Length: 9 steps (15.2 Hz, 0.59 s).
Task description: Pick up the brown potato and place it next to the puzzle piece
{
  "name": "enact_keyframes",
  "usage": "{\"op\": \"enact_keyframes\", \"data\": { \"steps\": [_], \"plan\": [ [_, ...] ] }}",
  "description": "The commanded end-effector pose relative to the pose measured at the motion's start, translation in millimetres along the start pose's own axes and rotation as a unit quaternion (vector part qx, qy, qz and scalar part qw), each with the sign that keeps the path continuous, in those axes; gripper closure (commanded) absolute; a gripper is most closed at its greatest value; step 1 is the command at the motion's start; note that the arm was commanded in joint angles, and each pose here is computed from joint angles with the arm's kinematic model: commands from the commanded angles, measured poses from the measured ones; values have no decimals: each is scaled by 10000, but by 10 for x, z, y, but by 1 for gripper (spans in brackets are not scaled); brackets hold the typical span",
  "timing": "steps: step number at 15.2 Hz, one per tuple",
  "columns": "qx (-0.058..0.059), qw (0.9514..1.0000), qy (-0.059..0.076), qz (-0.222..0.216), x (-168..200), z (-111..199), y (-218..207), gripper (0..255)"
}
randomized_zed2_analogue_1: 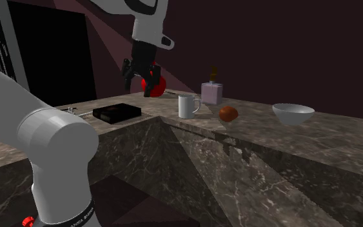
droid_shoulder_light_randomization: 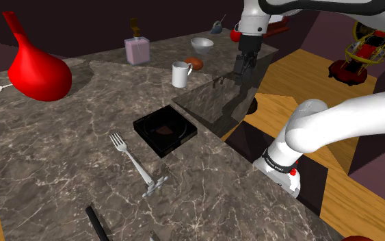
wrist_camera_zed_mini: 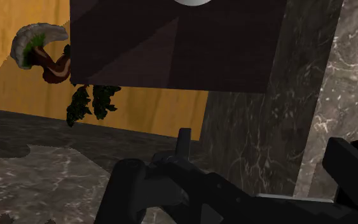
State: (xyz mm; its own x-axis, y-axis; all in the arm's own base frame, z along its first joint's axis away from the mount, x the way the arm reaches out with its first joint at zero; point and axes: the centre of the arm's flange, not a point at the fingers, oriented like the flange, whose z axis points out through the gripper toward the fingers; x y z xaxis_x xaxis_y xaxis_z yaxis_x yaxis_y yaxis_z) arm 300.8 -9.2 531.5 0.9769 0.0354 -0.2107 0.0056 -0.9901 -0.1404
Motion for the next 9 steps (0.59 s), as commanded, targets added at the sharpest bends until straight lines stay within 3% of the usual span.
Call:
{"op": "enact_keyframes", "data": {
  "steps": [1,9],
  "plan": [
    [0,10000,0,0,0,0,0,0],
    [-266,9985,450,162,788,107,412,0]
  ]
}}
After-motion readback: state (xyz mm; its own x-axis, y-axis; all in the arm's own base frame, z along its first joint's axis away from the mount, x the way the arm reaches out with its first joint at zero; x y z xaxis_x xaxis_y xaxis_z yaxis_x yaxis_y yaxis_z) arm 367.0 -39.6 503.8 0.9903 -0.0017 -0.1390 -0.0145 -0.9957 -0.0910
